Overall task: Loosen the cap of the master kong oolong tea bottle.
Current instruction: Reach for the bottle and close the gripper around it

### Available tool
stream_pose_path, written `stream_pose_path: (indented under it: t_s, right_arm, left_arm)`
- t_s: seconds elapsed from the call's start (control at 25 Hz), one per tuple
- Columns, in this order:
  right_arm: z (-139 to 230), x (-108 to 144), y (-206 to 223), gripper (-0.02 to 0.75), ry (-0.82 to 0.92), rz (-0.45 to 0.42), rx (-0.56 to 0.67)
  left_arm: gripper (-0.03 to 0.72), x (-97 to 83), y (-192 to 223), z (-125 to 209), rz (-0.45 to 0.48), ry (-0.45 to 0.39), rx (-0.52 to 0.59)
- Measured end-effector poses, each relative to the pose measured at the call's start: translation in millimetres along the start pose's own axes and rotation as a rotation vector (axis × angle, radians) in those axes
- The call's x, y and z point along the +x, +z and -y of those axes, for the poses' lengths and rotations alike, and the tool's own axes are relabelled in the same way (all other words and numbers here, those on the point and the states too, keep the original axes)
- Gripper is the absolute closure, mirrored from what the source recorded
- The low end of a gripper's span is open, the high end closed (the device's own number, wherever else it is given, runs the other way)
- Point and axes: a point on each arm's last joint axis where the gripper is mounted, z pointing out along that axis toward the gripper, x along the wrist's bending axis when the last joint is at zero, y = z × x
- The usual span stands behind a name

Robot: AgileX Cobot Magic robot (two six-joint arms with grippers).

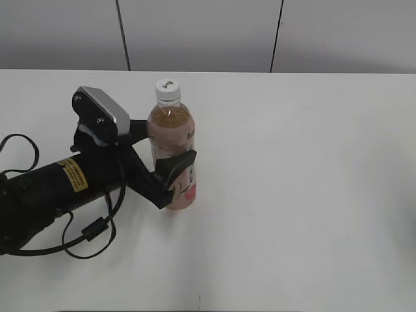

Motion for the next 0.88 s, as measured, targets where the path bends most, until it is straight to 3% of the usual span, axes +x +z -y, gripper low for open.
stream_pose_path:
  t_s: [0.24, 0.36, 0.56, 0.88]
  right_arm:
    - [0, 0, 0, 0.283, -0.001, -0.002, 0.0]
    - [0, 2, 0, 0.283, -0.014, -0.025, -0.003]
    - [-10, 11, -1, 0.283, -0.058, -0.114, 0.005]
    - [-65, 28, 15, 0.283, -0.108, -0.298, 0.123]
  left_arm:
    - [0.155, 1.0, 8, 8, 0.007, -0.029, 0.004]
    - [0.22, 0.4, 8, 7, 0.014, -0.029, -0.004]
    - [0.315, -0.1, 8, 7, 0.017, -0.032, -0.004]
    - [0.316, -3.4, 6, 4, 0.054, -0.002, 0.019]
